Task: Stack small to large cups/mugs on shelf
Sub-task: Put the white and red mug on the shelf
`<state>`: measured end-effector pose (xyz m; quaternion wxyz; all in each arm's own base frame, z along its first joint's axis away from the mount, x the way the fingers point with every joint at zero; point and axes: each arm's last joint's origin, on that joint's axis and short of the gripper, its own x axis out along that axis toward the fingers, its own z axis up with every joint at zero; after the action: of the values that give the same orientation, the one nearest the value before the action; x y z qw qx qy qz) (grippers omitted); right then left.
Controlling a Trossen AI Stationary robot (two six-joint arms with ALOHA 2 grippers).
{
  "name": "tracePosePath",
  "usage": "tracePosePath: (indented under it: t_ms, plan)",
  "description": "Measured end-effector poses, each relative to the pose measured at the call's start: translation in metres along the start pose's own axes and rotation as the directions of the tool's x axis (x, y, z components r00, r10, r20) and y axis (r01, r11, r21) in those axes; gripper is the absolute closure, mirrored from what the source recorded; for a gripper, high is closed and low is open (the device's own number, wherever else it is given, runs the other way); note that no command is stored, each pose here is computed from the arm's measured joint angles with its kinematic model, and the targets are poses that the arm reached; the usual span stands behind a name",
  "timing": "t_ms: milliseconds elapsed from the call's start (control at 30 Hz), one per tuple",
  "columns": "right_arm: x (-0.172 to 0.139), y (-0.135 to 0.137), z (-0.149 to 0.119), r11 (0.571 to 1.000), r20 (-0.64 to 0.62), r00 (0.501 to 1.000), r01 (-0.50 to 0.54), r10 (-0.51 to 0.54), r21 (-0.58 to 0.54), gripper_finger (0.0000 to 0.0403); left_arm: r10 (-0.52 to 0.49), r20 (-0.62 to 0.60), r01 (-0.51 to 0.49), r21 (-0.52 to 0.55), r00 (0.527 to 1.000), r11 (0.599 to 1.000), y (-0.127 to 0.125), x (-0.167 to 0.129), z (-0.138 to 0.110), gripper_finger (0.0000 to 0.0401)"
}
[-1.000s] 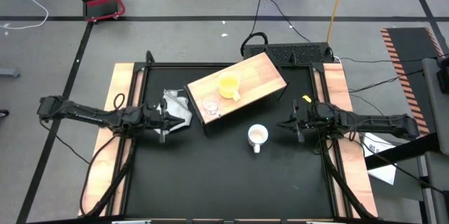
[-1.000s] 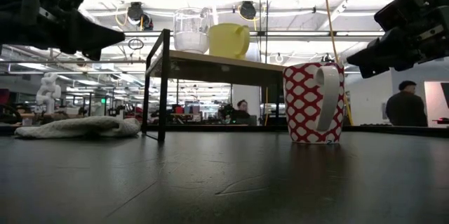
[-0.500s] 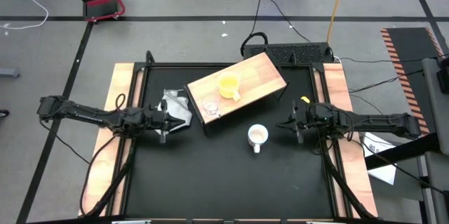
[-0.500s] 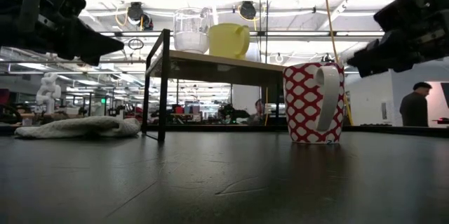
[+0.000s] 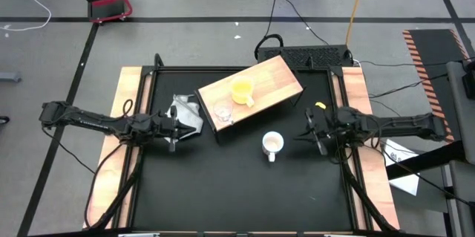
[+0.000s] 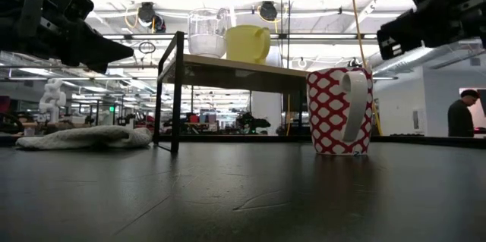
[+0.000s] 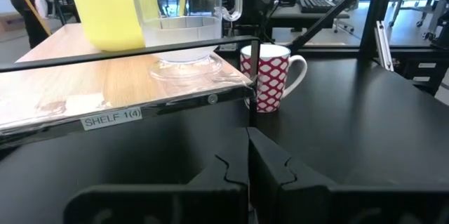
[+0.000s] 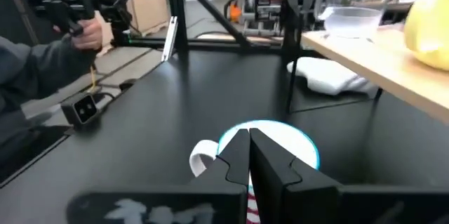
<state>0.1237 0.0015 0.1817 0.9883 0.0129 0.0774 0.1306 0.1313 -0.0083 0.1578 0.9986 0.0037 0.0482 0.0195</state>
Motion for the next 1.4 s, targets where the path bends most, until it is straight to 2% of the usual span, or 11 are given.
tracePosePath:
  t_ms: [200,433,533,833,1100,1267,1400]
  plan:
    - [0.011,-0.001,0.028,0.999,-0.05,0.998,-0.034,0.034,-0.005,0.0403,-0.001,-0.008,0.001,0.005,1.0,1.0,0.0,0.0,-0.001,0.0399]
    - [0.025,-0.005,0.061,0.999,-0.298,0.954,-0.035,0.023,-0.034,0.0403,-0.033,-0.019,0.033,0.0,0.999,0.999,-0.001,0.0,-0.002,0.0399]
    - [0.033,-0.008,0.071,0.999,-0.362,0.932,0.003,-0.021,-0.05,0.0403,-0.052,-0.02,0.052,-0.005,0.998,0.999,-0.002,0.0,-0.002,0.0397]
    - [0.053,-0.015,0.072,0.998,-0.558,0.829,-0.026,-0.01,-0.057,0.0403,-0.053,-0.021,0.053,-0.001,0.998,0.999,-0.002,0.0,-0.002,0.0398]
    - [0.07,-0.02,0.091,0.997,-0.582,0.813,-0.036,-0.009,-0.065,0.0403,-0.053,-0.021,0.053,-0.001,0.998,0.999,-0.002,0.0,-0.002,0.0386]
    - [0.079,-0.023,0.108,1.0,-0.664,0.747,-0.009,0.004,-0.004,0.0403,-0.055,-0.023,0.055,0.0,0.998,0.998,-0.002,0.0,-0.002,0.0397]
    - [0.085,-0.027,0.119,0.998,-0.737,0.675,0.062,-0.047,-0.007,0.0403,-0.055,-0.024,0.055,0.0,0.998,0.998,-0.002,0.0,-0.002,0.0393]
